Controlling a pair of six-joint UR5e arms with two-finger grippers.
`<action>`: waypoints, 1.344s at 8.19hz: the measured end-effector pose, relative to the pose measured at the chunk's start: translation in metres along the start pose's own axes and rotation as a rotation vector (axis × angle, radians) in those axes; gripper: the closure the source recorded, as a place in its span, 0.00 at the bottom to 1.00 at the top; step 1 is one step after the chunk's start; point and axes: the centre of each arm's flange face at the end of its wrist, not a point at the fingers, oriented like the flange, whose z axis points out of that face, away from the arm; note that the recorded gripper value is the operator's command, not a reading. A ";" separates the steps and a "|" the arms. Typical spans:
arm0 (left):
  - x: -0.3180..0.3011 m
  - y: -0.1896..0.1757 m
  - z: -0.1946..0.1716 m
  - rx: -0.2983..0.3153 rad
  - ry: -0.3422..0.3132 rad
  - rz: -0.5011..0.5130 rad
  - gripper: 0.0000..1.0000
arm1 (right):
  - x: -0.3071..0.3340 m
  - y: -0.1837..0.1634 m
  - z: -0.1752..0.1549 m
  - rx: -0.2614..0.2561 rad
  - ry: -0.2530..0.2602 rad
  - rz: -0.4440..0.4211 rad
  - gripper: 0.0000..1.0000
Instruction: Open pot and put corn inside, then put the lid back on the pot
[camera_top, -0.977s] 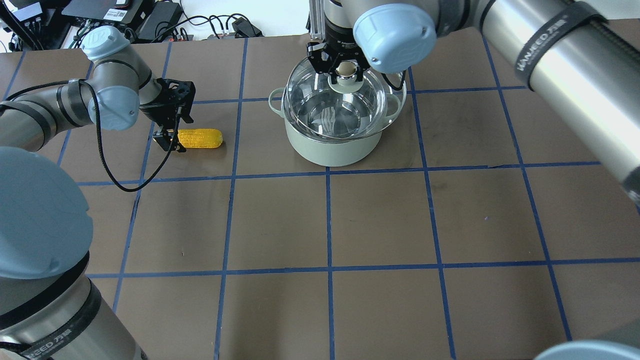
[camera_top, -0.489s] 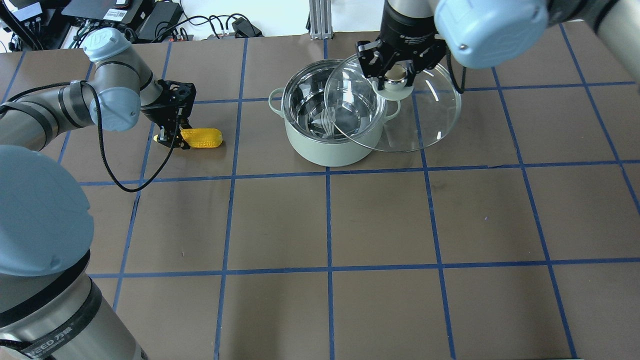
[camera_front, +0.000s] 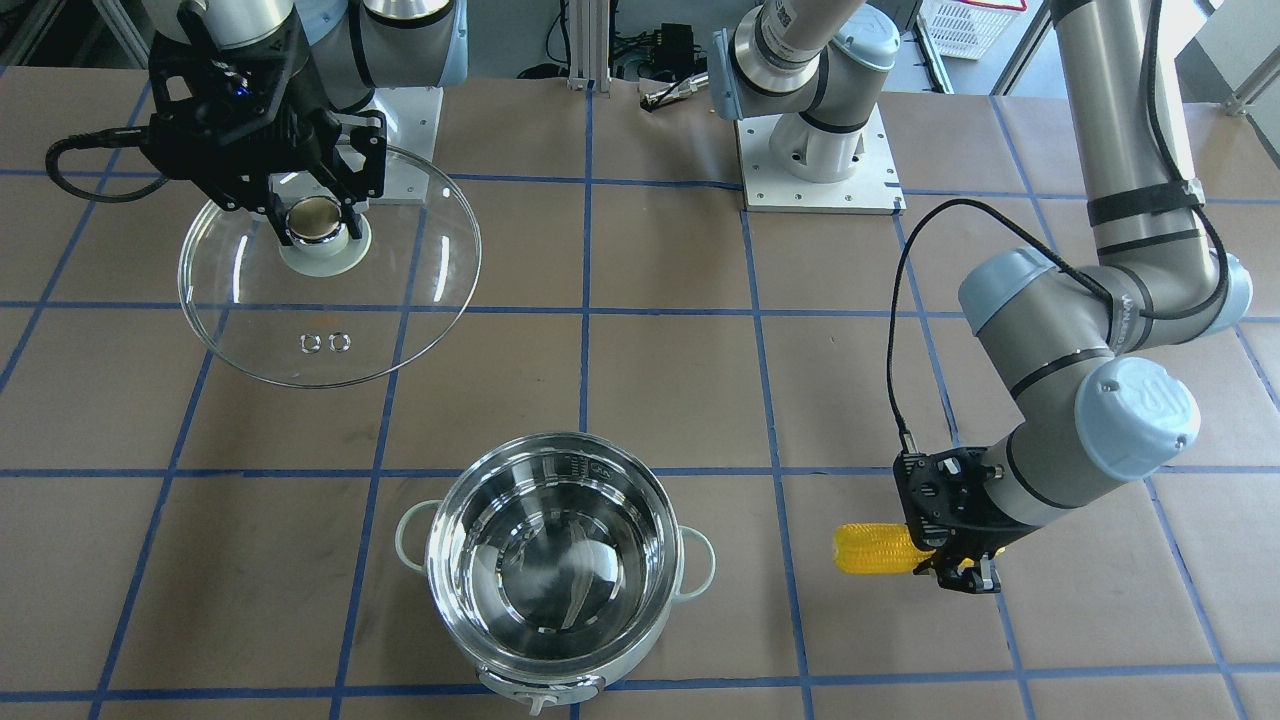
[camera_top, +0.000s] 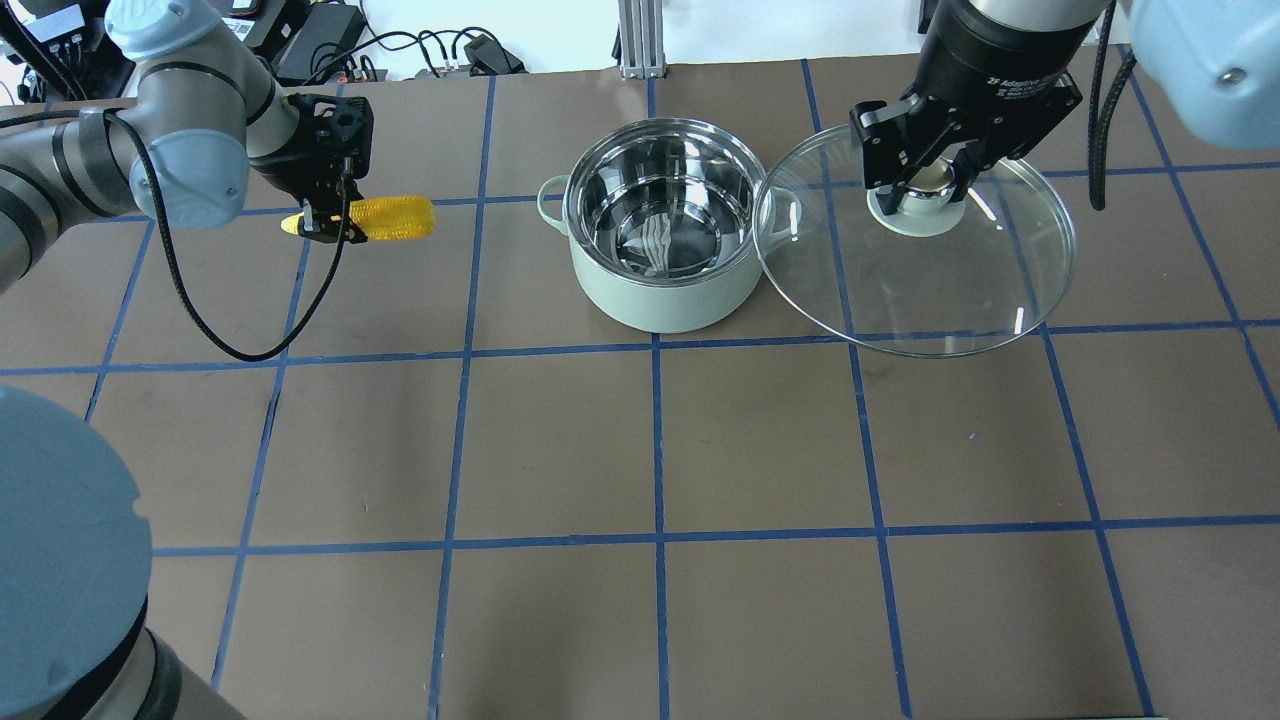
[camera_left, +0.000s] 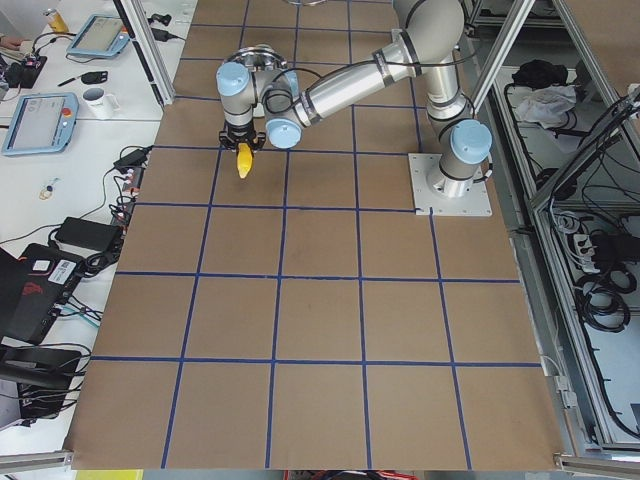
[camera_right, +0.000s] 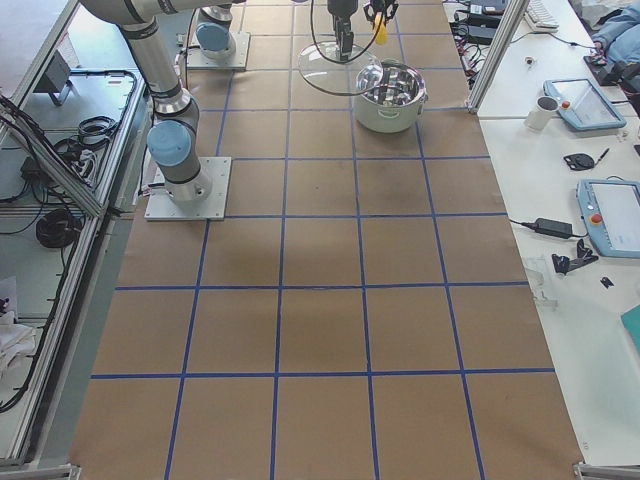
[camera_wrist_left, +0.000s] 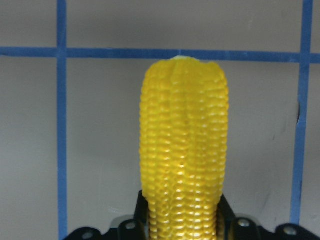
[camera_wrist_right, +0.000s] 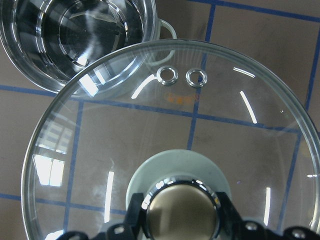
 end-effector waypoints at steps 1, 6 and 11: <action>0.004 -0.017 -0.032 0.003 -0.055 0.009 1.00 | 0.002 0.003 -0.002 0.000 -0.002 -0.003 0.70; 0.035 -0.179 -0.111 0.093 -0.337 0.023 1.00 | 0.003 0.005 -0.003 0.001 -0.003 -0.018 0.70; 0.054 -0.292 -0.055 0.198 -0.371 0.010 1.00 | 0.005 0.004 -0.003 0.002 -0.003 -0.025 0.70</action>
